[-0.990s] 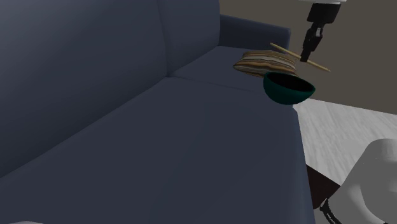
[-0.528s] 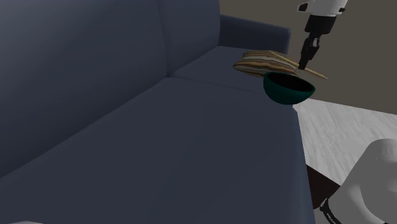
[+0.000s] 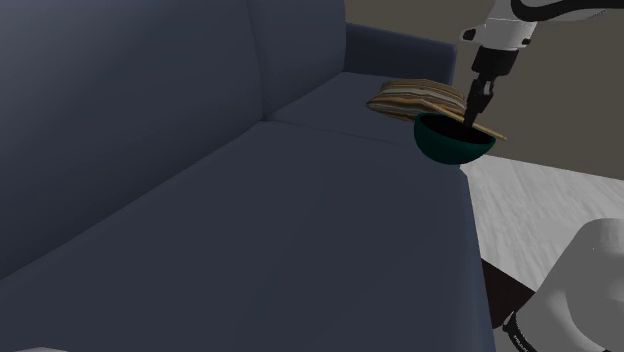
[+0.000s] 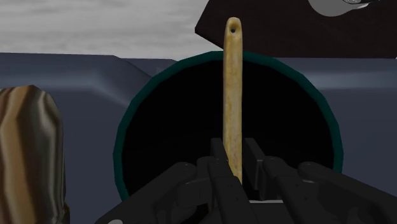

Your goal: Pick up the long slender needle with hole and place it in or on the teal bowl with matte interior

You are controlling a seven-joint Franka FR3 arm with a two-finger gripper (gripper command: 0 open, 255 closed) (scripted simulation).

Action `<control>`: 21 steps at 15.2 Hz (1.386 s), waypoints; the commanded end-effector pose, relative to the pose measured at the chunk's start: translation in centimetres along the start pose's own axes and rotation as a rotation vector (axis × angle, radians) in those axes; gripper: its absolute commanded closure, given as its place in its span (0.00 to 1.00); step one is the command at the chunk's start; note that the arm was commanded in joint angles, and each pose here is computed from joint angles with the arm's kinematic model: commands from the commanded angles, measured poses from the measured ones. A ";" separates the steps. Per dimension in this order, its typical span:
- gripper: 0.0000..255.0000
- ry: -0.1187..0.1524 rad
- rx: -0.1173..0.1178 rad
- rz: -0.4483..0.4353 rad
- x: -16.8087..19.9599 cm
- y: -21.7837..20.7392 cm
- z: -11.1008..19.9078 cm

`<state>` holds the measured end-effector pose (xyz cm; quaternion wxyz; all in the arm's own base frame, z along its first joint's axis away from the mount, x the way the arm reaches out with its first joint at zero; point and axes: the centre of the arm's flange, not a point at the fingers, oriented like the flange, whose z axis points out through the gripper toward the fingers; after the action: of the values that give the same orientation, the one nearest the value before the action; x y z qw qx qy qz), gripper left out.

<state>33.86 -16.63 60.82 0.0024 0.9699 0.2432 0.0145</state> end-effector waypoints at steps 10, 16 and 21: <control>0.00 0.000 0.000 0.000 0.0 0.0 0.3; 0.00 0.000 0.000 0.000 0.0 0.0 -3.6; 0.00 0.000 0.000 0.000 0.0 0.0 -4.7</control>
<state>33.78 -16.61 65.42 0.0025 0.9699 0.2432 0.0149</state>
